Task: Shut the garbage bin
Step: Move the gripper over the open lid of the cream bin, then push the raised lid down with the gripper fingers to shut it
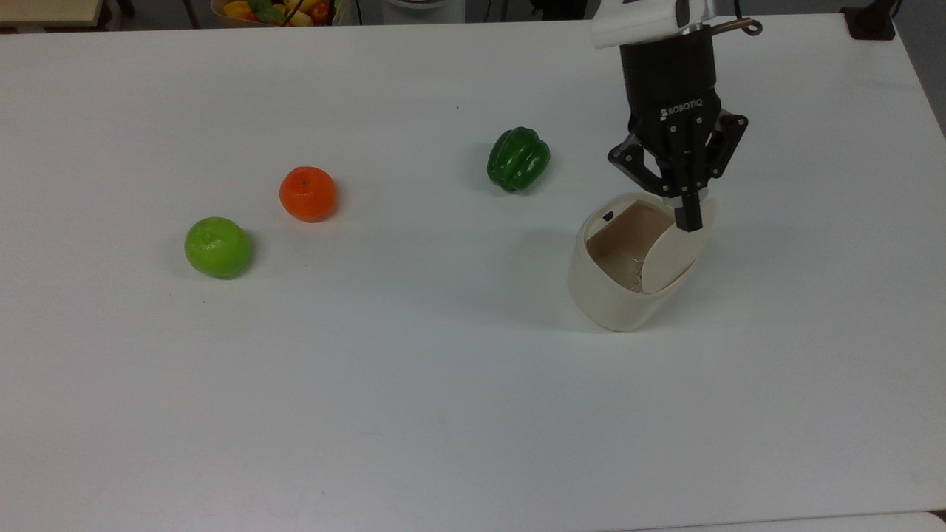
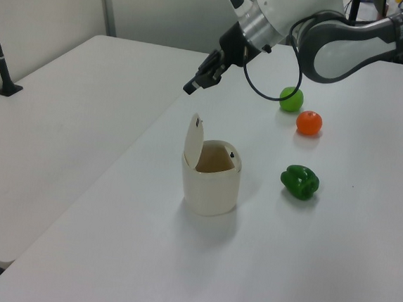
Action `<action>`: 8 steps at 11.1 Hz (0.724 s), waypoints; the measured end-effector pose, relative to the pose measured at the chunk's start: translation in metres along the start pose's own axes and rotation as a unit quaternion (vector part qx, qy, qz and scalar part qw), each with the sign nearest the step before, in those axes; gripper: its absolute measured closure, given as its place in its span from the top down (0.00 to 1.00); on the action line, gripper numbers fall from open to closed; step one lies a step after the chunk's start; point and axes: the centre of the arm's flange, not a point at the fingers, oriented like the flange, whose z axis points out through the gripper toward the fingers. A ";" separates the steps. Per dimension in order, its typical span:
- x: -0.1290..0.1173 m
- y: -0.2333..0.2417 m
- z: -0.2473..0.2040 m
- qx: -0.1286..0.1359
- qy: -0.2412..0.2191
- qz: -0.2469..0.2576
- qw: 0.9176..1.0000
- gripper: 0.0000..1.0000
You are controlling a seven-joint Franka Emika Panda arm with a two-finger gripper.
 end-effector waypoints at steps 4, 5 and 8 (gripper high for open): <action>-0.009 -0.025 0.014 0.013 -0.008 -0.012 1.000 0.01; -0.009 -0.027 0.014 0.013 -0.008 -0.013 1.000 0.01; -0.011 -0.027 0.017 0.014 -0.009 -0.044 0.999 0.01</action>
